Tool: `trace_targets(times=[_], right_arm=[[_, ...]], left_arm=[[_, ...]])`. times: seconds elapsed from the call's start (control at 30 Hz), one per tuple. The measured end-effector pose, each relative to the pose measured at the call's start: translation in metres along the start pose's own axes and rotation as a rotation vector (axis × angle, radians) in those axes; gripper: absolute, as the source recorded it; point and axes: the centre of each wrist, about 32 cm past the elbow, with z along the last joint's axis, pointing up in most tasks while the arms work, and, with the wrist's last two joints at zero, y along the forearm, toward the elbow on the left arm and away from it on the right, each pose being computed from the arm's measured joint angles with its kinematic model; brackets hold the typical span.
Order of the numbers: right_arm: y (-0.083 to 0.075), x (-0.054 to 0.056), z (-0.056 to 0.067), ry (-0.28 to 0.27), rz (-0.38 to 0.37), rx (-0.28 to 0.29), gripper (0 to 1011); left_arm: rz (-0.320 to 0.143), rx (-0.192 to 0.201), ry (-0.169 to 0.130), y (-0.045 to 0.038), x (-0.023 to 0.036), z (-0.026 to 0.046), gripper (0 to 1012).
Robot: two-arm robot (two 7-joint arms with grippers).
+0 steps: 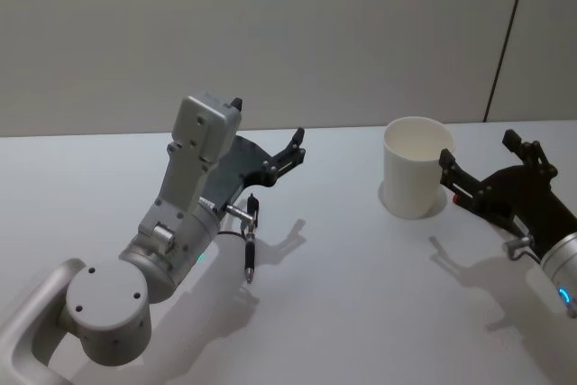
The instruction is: Place the pen into the pen holder.
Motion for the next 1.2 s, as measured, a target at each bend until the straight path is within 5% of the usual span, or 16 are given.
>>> trace_targets(times=[0.7, 1.2], right_arm=[[0.0, 0.001, 0.0, -0.002, 0.0, 0.0, 1001], [-0.015, 0.018, 0.006, -0.024, -0.027, -0.029, 1002]], left_arm=[[0.0, 0.0, 0.0, 0.0, 0.0, 0.0, 1001], [0.0, 0.0, 0.0, 0.0, 0.0, 0.0, 1001]])
